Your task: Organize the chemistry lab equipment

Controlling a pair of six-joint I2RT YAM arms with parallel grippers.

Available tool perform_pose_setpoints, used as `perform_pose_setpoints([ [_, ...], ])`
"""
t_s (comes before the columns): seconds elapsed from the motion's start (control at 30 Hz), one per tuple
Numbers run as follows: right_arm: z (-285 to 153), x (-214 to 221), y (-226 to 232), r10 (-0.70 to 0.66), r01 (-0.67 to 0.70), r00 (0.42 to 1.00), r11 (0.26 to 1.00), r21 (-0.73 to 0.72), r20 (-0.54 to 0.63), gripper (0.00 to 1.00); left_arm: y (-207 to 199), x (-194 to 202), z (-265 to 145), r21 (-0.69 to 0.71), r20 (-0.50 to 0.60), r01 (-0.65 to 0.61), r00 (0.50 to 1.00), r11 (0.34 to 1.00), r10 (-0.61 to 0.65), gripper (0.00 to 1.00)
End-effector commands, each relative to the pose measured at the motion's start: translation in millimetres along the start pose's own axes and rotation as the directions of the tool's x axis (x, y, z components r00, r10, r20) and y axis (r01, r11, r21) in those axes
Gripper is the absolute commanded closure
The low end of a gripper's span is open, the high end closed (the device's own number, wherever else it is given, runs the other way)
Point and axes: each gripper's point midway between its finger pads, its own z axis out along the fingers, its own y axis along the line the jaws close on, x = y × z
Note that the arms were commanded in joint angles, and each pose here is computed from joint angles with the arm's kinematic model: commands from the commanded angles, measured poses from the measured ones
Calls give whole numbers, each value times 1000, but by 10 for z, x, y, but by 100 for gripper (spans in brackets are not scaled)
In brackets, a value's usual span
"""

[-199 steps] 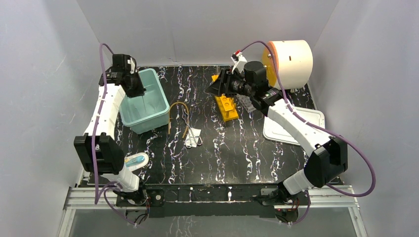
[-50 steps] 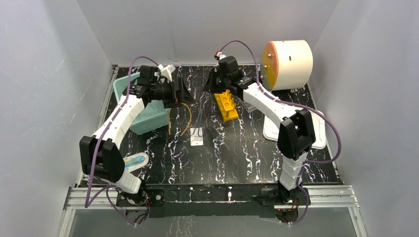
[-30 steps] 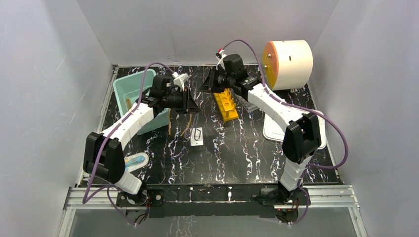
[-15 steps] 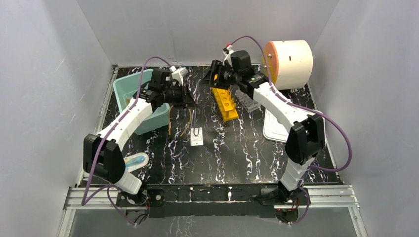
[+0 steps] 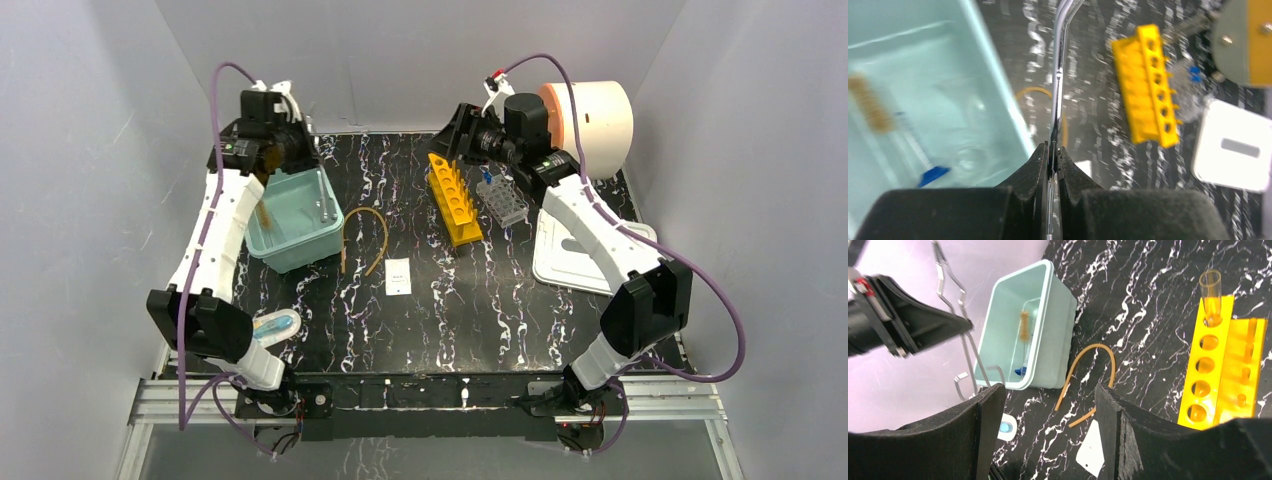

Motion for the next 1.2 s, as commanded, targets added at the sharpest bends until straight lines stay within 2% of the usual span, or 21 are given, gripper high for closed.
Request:
perform_pose_setpoints([
  [0.0, -35, -31, 32, -20, 20, 999, 1000, -9, 26, 26, 660, -143, -238, -269, 36, -8, 999, 963, 19, 100],
  [0.13, -17, -16, 10, -22, 22, 1000, 1000, 0, 11, 27, 1046, -149, -193, -327, 35, 61, 998, 943, -53, 100],
  [0.27, 9, -5, 1, -25, 25, 1000, 1000, -2, 4, 27, 1444, -120, -72, -361, 37, 177, 984, 915, -176, 100],
  [0.37, 43, 38, -14, -20, 20, 1000, 1000, -12, -11, 27, 1395, -148, 143, -234, 28, 303, 952, 924, -306, 100],
  [0.43, 69, 61, -19, -14, 14, 1000, 1000, -17, -19, 27, 1364, -129, 296, -187, 13, 336, 940, 923, -340, 100],
  [0.73, 33, 138, -34, -33, 32, 999, 999, -30, -26, 27, 1653, 309, 507, -289, -71, 291, 944, 912, -324, 100],
  [0.93, 48, 195, -25, -73, 70, 996, 996, -55, -50, 27, 1905, 654, 670, -390, -136, 271, 928, 880, -346, 100],
  [1.03, 33, 216, -15, -80, 76, 995, 995, -66, -54, 27, 1997, 701, 762, -419, -167, 252, 923, 873, -347, 100],
  [1.17, 15, 251, -11, -77, 73, 995, 995, -70, -60, 27, 2047, 691, 911, -394, -211, 199, 931, 897, -299, 100],
])
